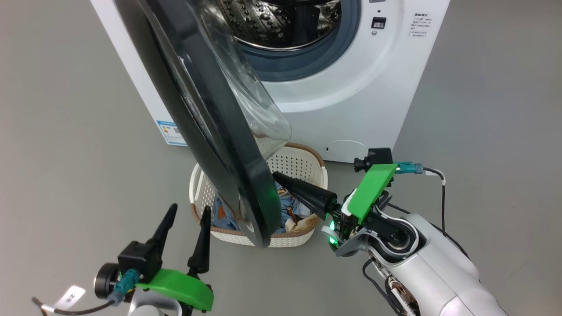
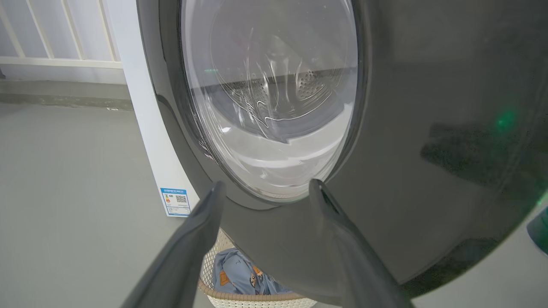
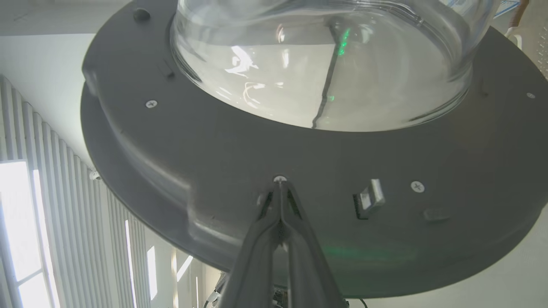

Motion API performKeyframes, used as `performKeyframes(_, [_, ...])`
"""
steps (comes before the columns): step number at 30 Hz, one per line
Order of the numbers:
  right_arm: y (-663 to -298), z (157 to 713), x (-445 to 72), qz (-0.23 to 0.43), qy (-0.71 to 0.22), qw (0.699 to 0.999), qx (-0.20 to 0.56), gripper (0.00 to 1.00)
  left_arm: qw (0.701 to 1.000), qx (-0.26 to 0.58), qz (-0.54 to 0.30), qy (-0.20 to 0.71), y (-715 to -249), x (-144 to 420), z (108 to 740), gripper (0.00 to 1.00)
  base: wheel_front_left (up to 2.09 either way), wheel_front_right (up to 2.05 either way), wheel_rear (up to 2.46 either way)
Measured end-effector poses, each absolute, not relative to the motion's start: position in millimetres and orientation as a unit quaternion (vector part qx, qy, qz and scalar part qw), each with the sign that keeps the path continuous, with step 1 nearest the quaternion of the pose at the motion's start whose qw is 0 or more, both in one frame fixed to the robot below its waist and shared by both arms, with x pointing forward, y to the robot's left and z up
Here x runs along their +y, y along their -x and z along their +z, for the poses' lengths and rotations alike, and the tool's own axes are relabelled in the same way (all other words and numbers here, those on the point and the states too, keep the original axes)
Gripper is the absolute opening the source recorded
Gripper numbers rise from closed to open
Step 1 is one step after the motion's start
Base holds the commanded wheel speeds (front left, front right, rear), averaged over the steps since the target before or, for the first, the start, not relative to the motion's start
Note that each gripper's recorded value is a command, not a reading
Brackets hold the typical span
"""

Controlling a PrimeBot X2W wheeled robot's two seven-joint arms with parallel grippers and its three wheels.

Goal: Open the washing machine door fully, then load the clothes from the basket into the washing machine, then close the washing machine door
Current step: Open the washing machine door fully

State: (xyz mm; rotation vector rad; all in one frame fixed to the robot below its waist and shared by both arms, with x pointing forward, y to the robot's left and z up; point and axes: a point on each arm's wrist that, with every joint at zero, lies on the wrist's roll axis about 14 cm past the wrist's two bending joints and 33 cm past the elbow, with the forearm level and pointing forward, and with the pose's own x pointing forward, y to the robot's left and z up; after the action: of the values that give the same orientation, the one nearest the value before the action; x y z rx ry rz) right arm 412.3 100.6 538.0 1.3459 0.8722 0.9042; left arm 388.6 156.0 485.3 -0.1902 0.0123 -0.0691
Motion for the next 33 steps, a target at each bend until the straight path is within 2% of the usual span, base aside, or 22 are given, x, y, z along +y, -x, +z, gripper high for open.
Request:
performKeyframes(7, [-429.0,547.2,69.6,0.349,-0.634,0.612,0.319,0.0,0.995,0.002,-0.041,0.096,-389.1,151.6,488.2,1.0,0.0,0.0,0.0])
performKeyframes(12, [-442.5,547.4,28.4,0.298,-0.668,0.631,0.26,0.0,0.994,0.0,-0.046,0.097,-390.1,148.6,489.9,1.0,0.0,0.0,0.0])
performKeyframes(14, [-443.9,548.1,14.5,0.284,-0.674,0.639,0.239,0.28,0.994,-0.001,-0.048,0.097,-391.2,147.0,490.5,1.0,0.0,0.0,0.0])
performKeyframes(15, [-444.4,548.4,7.5,0.276,-0.678,0.642,0.228,0.28,0.994,-0.001,-0.05,0.097,-391.6,145.9,490.7,1.0,0.0,0.0,0.0])
performKeyframes(16, [-444.7,548.3,0.6,0.268,-0.681,0.646,0.218,0.77,0.994,-0.002,-0.051,0.097,-391.9,144.7,491.2,1.0,0.0,0.0,0.0])
performKeyframes(17, [-444.2,547.9,-5.4,0.261,-0.683,0.65,0.209,0.77,0.994,-0.002,-0.053,0.097,-392.2,143.9,491.3,1.0,0.0,0.0,0.0])
performKeyframes(18, [-443.4,547.3,-11.3,0.253,-0.685,0.653,0.2,1.0,0.994,-0.002,-0.054,0.097,-392.4,143.1,491.6,1.0,0.0,0.0,0.0])
performKeyframes(25, [-432.3,528.1,-53.1,0.187,-0.679,0.693,0.154,1.0,0.993,0.002,-0.063,0.095,-390.5,136.5,488.9,1.0,0.0,0.0,0.0])
performKeyframes(29, [-431.9,523.0,-78.5,0.154,-0.639,0.745,0.115,1.0,0.994,0.001,-0.066,0.091,-392.4,135.0,489.8,1.0,0.0,0.0,0.0])
performKeyframes(33, [-430.5,512.9,-112.5,0.112,-0.559,0.818,0.069,1.0,0.994,0.0,-0.068,0.089,-394.4,133.8,490.4,1.0,0.0,0.0,0.0])
